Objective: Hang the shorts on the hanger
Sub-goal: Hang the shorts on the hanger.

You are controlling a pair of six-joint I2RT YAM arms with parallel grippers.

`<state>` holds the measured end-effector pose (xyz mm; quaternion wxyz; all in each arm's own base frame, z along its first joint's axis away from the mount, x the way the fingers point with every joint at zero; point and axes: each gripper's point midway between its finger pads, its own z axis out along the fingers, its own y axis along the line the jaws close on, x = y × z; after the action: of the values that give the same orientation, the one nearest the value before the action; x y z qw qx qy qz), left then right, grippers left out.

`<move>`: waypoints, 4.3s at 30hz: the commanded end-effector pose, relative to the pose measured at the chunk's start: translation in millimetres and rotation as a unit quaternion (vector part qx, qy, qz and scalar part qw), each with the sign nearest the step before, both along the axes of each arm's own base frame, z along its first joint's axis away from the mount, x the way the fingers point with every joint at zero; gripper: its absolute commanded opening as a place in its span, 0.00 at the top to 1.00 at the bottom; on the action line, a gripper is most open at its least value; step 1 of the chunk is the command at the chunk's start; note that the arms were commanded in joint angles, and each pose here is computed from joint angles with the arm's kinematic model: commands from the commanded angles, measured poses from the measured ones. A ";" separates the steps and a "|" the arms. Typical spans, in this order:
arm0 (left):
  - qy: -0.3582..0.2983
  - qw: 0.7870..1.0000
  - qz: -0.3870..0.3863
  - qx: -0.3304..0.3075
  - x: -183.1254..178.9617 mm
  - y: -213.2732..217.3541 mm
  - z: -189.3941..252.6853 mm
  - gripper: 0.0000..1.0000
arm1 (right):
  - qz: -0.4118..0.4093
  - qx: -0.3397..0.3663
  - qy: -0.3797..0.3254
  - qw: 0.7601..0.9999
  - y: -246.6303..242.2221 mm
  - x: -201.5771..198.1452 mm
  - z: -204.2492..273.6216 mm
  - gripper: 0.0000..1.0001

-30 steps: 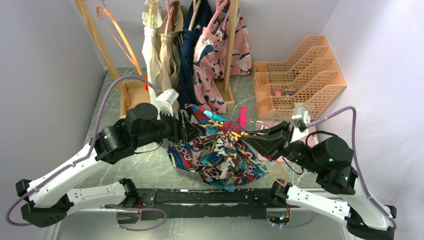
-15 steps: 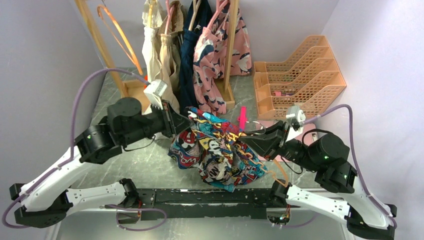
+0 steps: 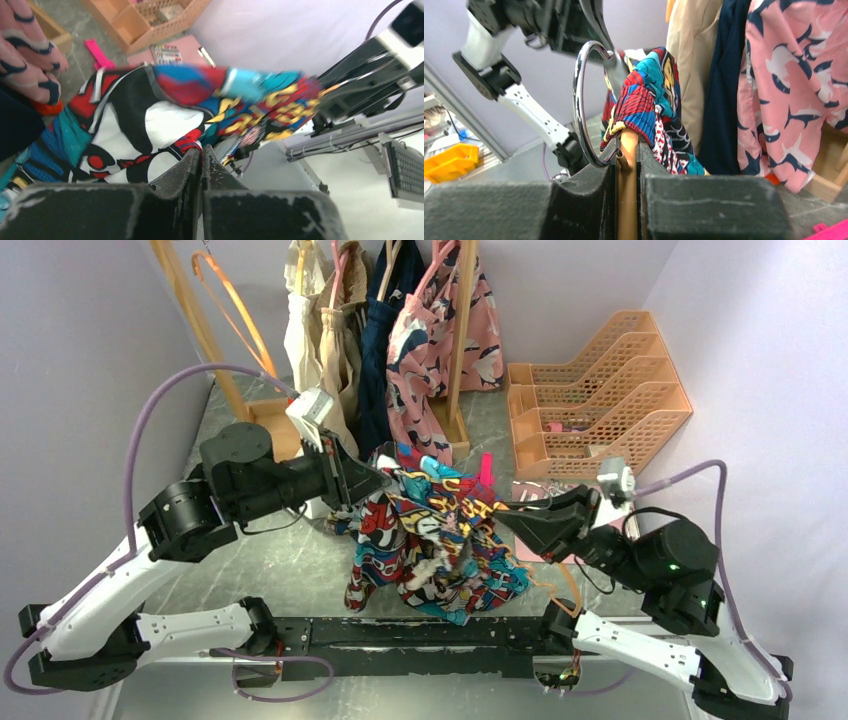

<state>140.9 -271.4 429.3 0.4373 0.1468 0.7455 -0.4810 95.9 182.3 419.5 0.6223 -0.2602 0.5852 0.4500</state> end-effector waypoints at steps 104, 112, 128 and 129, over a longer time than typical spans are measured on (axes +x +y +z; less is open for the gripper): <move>-0.361 0.883 -0.288 0.088 -75.8 -16.0 20.8 0.25 | 0.121 0.014 -0.027 0.992 39.8 -26.9 15.2 1.00; -0.345 0.905 -0.222 0.116 -59.0 3.7 7.2 0.37 | 0.097 0.025 -0.023 0.995 29.6 -23.0 15.4 1.00; -0.246 0.906 -0.323 0.121 -88.4 -13.1 -60.3 0.36 | 0.067 0.032 -0.020 0.997 22.3 -14.9 15.5 1.00; -0.246 0.905 -0.324 0.123 -87.2 -15.5 -63.0 0.35 | 0.067 0.035 -0.022 0.997 21.8 -15.3 17.2 1.00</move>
<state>66.3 -278.5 365.9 0.4258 0.5359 0.5975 -0.4178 82.1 212.1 408.5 0.5795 -0.3093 0.5741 0.4888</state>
